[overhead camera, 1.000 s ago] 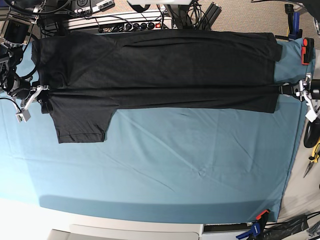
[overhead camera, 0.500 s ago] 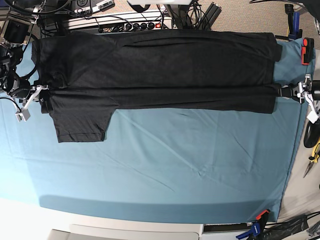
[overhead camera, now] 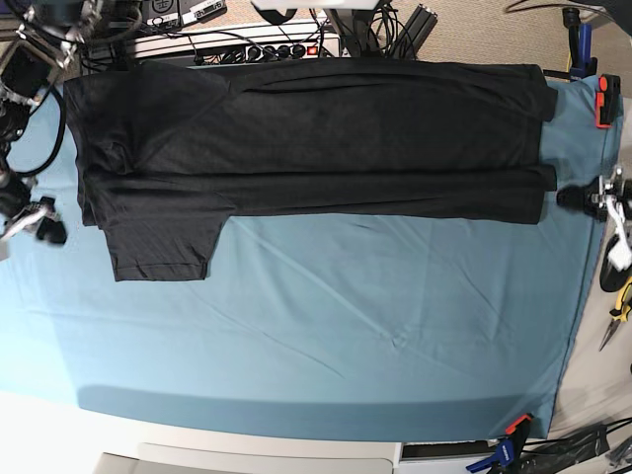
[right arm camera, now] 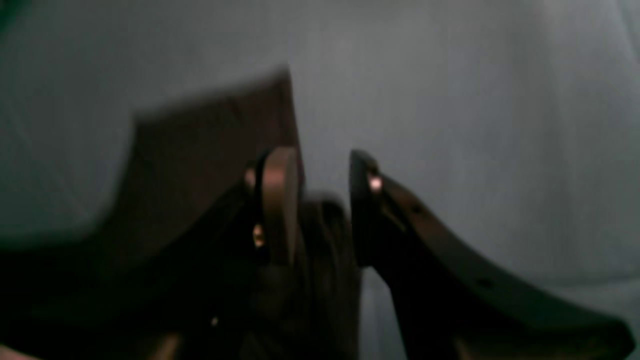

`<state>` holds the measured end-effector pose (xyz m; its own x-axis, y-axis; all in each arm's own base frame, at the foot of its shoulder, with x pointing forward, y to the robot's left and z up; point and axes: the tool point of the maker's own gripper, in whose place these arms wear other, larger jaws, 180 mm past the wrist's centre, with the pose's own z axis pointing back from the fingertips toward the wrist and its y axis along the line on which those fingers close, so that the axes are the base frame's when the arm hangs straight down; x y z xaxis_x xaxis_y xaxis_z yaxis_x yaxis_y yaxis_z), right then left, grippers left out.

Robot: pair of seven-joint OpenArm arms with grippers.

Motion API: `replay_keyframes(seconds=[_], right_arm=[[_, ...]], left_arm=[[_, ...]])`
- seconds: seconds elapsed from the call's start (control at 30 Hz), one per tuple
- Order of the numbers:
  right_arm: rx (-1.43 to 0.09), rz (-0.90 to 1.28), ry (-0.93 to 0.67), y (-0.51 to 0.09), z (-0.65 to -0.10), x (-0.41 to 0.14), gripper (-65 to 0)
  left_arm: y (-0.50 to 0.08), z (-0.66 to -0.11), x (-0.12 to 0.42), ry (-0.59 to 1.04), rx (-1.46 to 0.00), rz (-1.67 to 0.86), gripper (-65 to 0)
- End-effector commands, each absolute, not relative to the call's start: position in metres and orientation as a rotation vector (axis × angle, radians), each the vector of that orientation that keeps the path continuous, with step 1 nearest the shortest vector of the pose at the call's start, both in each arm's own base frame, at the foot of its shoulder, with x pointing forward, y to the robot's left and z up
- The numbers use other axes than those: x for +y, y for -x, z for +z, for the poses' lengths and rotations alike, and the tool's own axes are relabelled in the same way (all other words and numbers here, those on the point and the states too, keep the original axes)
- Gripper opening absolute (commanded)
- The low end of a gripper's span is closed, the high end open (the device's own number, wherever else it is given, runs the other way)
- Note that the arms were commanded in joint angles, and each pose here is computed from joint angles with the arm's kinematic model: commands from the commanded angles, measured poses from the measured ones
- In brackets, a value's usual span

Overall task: Fold the T-shirt properly
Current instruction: 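Open both grippers and withdraw them from the fold, then move the right gripper to the strip's end and grasp it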

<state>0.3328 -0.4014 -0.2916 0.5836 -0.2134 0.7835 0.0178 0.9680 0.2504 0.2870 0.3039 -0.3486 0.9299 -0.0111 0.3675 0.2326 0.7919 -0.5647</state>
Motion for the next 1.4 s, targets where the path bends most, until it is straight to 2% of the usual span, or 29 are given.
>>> replay_keyframes(seconds=[0.0,0.07,0.2,0.43,0.63,0.97,1.13,1.33,1.37], right_arm=[[-1.030,-0.147,-0.207,-0.344,-0.266,-0.410,-46.3],[-1.075,-0.186,-0.202,-0.352,-0.266,-0.410,-44.5],[-1.121,-0.251,-0.221,-0.375,-0.281,-0.398,-34.1],[-1.087,-0.400,-0.381,-0.416,-0.315,-0.375,-33.9],[-0.977,-0.494,-0.331,-0.423,-0.350,-0.378,-33.9],[-0.869,-0.422,-0.355,-0.419,-0.372,-0.350,-34.1],[-0.794,-0.257,-0.330,-0.424,-0.381,-0.321,-44.5],[-0.722,-0.143,-0.305,-0.423,-0.391,-0.301,-65.0],[-0.712,-0.136,-0.304,-0.422,-0.392,-0.300,-65.0]], left_arm=[[-0.298,-0.327,0.308,0.629,-0.416,-0.184,-40.1],[-0.303,-0.320,0.300,0.628,-0.435,-0.230,-40.1],[-0.311,-0.308,0.292,0.623,-0.469,-0.279,-40.1],[-0.320,-0.298,0.292,0.620,-0.497,-0.288,-40.1],[-0.320,-0.298,0.292,0.620,-0.497,-0.288,-40.1],[-0.320,-0.298,0.292,0.620,-0.497,-0.288,-40.1],[-0.320,-0.298,0.292,0.620,-0.497,-0.288,-40.1],[-0.320,-0.298,0.292,0.620,-0.497,-0.288,-40.1],[-0.320,-0.298,0.292,0.620,-0.497,-0.288,-40.1]])
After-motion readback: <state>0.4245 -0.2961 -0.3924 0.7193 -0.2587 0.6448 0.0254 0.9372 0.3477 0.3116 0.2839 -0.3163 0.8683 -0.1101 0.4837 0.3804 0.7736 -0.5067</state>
